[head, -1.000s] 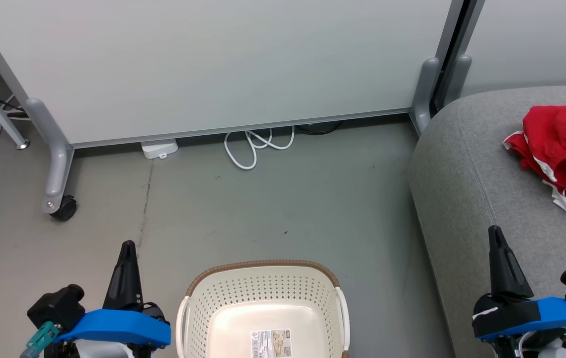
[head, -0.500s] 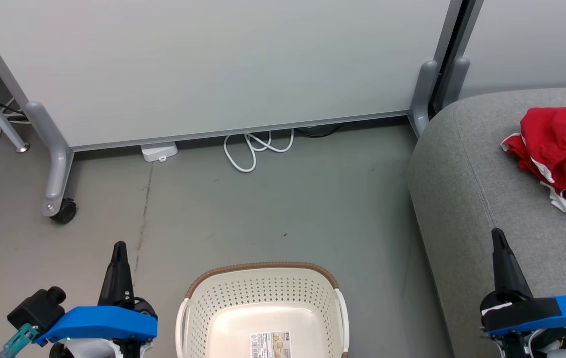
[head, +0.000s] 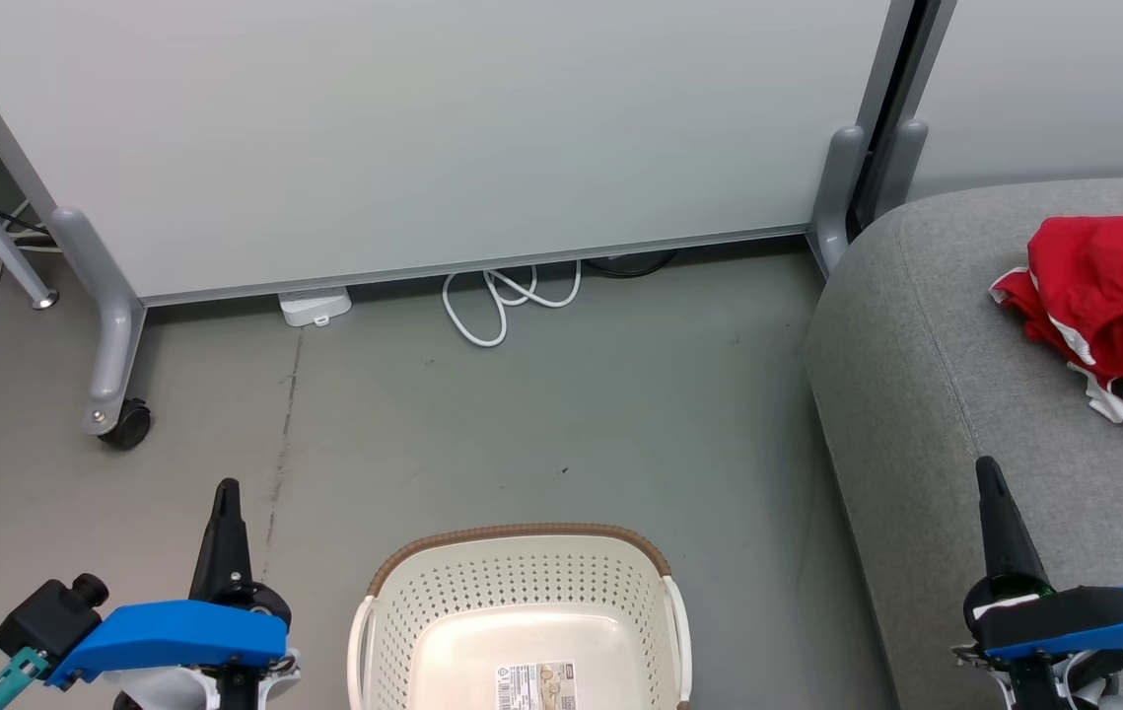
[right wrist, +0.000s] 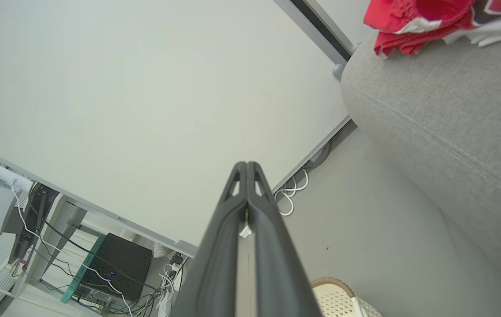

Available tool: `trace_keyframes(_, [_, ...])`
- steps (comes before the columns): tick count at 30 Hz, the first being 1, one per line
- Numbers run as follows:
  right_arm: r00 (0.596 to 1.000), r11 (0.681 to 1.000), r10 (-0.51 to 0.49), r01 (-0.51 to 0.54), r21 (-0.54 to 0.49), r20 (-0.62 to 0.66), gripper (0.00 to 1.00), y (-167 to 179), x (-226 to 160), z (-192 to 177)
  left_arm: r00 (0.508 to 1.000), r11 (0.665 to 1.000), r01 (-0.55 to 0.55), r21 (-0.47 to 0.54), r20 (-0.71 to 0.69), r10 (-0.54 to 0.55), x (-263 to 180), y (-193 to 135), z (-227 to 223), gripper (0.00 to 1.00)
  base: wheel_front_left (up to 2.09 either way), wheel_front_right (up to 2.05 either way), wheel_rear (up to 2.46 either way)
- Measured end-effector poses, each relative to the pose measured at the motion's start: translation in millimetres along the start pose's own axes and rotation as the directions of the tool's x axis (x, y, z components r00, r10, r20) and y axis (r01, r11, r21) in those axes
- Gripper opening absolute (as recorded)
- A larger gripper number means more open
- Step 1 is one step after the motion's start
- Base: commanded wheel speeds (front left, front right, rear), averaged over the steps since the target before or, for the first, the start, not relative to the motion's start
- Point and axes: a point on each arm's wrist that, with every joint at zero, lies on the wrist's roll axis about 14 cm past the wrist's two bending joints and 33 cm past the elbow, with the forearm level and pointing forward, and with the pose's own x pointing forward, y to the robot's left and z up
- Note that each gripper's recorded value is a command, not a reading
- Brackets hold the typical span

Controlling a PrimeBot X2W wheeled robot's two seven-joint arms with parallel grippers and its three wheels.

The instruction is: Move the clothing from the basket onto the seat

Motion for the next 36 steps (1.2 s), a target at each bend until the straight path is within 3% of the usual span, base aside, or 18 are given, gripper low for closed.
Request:
trace_keyframes(18, [1.000,0.980,-0.003,0.006,0.200,-0.013,0.00,0.1,-0.5,1.0,1.000,0.979,0.005,-0.204,0.004,-0.004,1.9,-2.2,7.2,0.00,0.00,0.00,0.00])
trace_keyframes(36, [1.000,0.931,0.011,-0.003,0.366,-0.019,0.00,3.5,-0.3,3.4,1.000,0.929,0.029,-0.368,0.012,-0.026,3.0,-6.6,14.1,0.00,0.00,0.00,0.00])
